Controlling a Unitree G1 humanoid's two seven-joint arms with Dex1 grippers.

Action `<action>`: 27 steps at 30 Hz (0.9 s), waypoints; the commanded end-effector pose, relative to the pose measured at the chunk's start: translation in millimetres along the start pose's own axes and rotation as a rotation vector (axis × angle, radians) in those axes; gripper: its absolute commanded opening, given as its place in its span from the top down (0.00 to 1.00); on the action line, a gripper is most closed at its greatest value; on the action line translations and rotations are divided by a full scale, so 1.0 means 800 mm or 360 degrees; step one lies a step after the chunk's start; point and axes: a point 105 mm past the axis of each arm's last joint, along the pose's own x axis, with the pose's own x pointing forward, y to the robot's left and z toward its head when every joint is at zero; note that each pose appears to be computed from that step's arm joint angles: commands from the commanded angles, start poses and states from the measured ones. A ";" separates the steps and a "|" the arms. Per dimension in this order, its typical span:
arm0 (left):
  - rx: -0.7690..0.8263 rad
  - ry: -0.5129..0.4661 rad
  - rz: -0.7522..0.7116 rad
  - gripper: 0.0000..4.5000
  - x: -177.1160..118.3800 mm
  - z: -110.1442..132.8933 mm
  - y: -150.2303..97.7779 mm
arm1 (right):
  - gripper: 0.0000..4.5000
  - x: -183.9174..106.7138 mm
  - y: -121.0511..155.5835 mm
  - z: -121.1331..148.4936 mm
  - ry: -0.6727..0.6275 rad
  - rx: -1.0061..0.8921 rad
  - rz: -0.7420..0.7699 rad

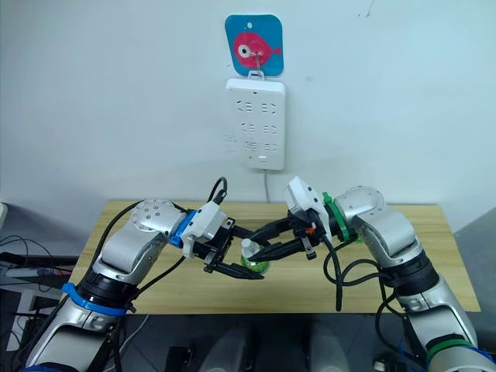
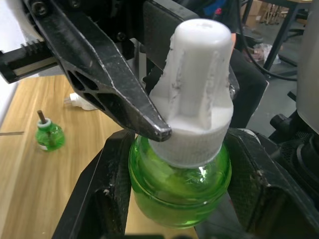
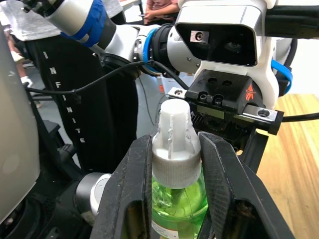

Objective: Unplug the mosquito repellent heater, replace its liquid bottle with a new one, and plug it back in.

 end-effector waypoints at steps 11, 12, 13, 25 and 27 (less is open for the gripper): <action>-0.0087 -0.0009 0.0394 0.50 -0.018 -0.015 0.034 | 0.00 -0.059 -0.014 -0.002 0.0098 -0.0126 -0.0614; -0.0088 -0.0014 0.0421 0.50 -0.019 -0.015 0.037 | 0.00 -0.057 -0.018 -0.003 0.0100 -0.0139 -0.0687; -0.0091 -0.0021 0.0451 0.50 -0.019 -0.015 0.040 | 0.00 -0.054 -0.023 -0.001 0.0083 -0.0145 -0.0771; -0.0090 -0.0047 0.0522 0.50 -0.017 -0.012 0.060 | 0.00 -0.006 -0.040 0.011 -0.0058 -0.0152 -0.0992; -0.0085 -0.0046 0.0527 0.50 -0.016 -0.012 0.063 | 0.00 -0.003 -0.047 0.008 -0.0057 -0.0142 -0.1031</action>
